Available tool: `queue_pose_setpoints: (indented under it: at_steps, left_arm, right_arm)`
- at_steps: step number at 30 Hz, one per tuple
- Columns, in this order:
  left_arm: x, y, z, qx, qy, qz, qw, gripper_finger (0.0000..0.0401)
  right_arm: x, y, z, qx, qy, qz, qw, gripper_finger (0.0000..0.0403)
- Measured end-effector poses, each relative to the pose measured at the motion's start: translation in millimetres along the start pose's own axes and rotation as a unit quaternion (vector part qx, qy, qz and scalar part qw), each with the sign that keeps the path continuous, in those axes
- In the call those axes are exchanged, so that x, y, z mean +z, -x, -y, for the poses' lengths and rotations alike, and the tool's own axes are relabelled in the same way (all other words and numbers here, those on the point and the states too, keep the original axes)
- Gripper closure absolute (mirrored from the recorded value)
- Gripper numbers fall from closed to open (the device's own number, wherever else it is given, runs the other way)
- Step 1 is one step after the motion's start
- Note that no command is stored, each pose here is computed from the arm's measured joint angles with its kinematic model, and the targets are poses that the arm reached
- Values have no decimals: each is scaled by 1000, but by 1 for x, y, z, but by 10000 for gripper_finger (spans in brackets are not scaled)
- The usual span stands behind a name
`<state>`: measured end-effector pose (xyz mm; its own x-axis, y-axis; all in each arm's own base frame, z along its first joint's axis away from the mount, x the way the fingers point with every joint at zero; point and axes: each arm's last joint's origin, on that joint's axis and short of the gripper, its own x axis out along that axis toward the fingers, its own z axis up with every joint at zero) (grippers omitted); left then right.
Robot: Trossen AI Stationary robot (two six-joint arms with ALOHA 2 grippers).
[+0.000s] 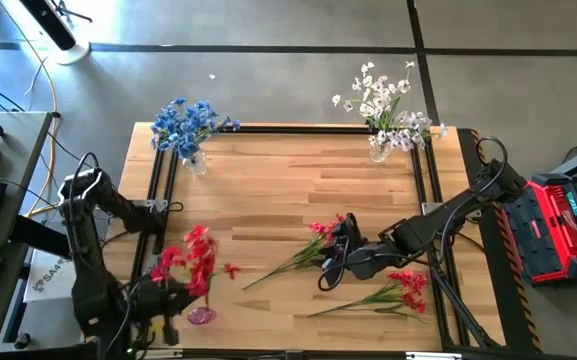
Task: Sort flowers into vase by color
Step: Put the top red flowers into the pink vase
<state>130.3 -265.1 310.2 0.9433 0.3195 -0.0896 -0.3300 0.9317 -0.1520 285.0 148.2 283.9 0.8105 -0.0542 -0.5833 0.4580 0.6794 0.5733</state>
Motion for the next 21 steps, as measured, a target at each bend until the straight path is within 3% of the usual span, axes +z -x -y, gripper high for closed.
queue_pose_setpoints:
  at_steps: [3, 9, 15, 21]
  left_arm:
    - [-16, 15, -1, -27, 10, -9, 1000, 398]
    - [-39, 33, -7, -62, -30, -24, 997, 398]
    - [-58, 33, -18, -61, -67, -9, 996, 398]
    - [-73, 30, -28, -56, -64, -6, 996, 398]
  right_arm:
    - [-4, 3, -3, 1, -33, 15, 999, 215]
    - [-17, 10, -9, 7, -70, 39, 997, 215]
    - [-27, 18, -15, 18, -80, 63, 995, 215]
    - [-37, 27, -24, 49, -87, 73, 992, 215]
